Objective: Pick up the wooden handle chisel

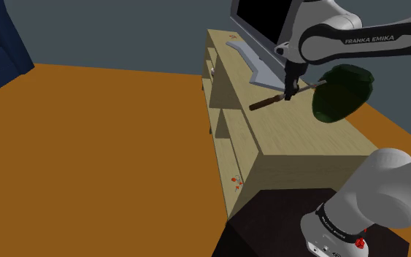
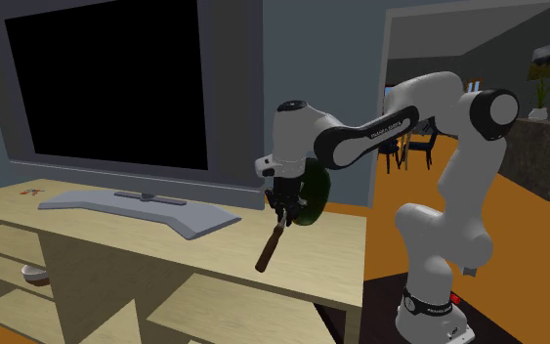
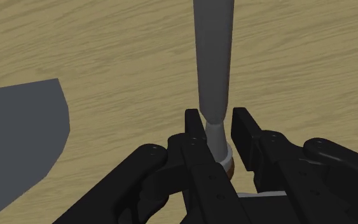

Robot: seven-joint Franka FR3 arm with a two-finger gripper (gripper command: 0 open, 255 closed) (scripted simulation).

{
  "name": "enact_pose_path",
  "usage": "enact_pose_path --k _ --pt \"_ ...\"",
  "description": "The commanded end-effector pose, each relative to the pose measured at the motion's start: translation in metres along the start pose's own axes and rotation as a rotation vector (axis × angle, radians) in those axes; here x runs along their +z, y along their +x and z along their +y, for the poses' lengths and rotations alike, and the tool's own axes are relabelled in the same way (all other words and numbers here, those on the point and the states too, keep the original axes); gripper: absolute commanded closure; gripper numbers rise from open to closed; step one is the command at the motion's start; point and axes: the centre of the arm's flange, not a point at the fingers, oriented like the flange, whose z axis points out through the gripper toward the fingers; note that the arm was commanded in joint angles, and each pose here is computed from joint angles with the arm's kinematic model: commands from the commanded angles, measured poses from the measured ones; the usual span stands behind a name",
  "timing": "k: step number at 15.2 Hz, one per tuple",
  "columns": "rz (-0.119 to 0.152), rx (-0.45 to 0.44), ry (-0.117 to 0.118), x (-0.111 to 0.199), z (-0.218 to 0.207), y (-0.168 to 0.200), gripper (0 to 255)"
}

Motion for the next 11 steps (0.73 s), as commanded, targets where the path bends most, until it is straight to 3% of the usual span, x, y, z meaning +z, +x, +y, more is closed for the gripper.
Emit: enact_pose_path --k 1,11 --pt "0.0 0.0 0.0 -0.01 0.001 -0.002 255" --pt "0.0 0.0 0.0 -0.052 0.008 -0.01 255"
